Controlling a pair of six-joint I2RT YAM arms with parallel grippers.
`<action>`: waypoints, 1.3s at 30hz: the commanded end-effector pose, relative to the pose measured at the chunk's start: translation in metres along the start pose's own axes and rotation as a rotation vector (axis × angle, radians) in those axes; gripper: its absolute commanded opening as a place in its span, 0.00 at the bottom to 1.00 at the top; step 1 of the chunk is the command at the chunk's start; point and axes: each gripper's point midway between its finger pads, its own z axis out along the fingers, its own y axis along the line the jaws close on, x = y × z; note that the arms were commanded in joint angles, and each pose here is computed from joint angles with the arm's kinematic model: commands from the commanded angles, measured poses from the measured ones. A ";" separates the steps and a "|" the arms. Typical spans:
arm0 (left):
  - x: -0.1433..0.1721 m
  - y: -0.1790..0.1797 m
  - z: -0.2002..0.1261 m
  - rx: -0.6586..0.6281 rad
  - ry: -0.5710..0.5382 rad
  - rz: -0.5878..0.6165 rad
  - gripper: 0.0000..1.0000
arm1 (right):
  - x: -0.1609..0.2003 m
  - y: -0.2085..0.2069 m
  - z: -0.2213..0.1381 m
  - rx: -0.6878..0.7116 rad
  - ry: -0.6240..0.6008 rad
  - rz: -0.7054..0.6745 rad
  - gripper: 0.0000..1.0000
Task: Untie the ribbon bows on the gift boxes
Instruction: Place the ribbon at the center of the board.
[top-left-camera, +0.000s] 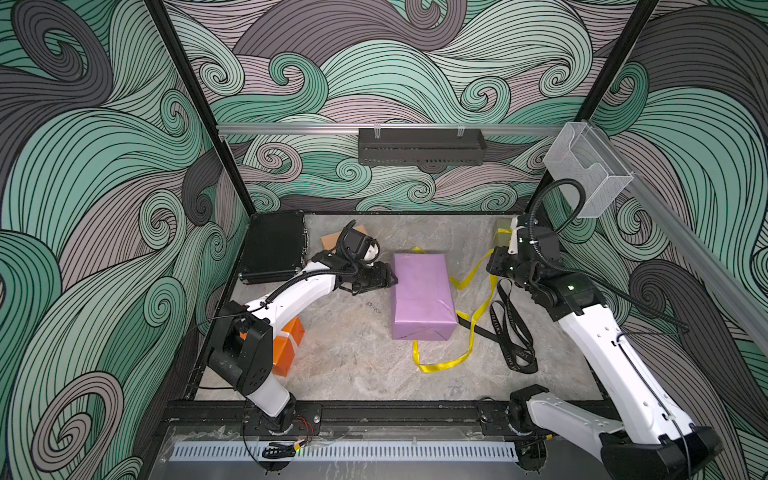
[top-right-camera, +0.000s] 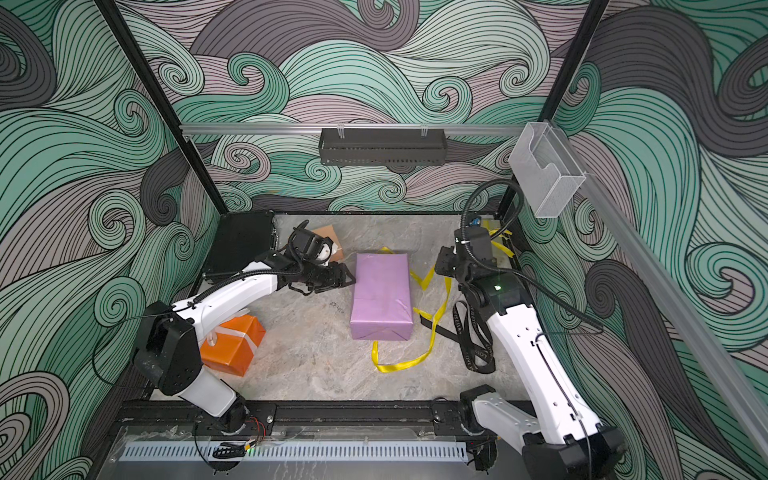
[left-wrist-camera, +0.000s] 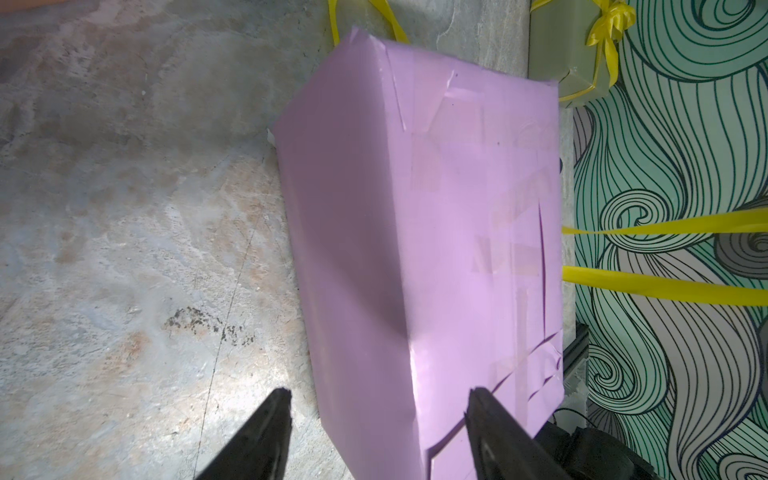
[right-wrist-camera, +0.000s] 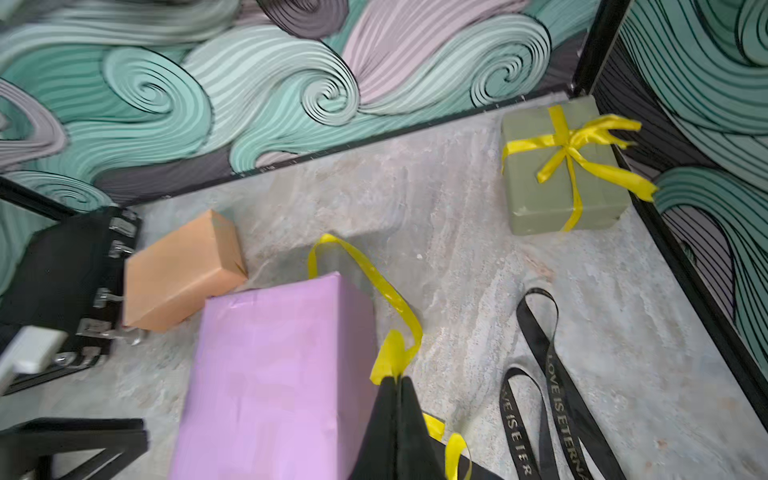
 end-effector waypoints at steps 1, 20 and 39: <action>-0.002 -0.004 -0.009 0.018 -0.021 0.013 0.68 | 0.029 -0.036 0.022 0.148 0.084 0.065 0.03; -0.001 -0.010 -0.012 0.035 -0.015 0.021 0.70 | 0.110 0.011 0.011 -0.313 0.177 0.244 0.62; 0.011 -0.017 -0.005 0.009 0.026 0.089 0.75 | 0.276 0.080 -0.038 -0.368 0.430 -0.530 0.61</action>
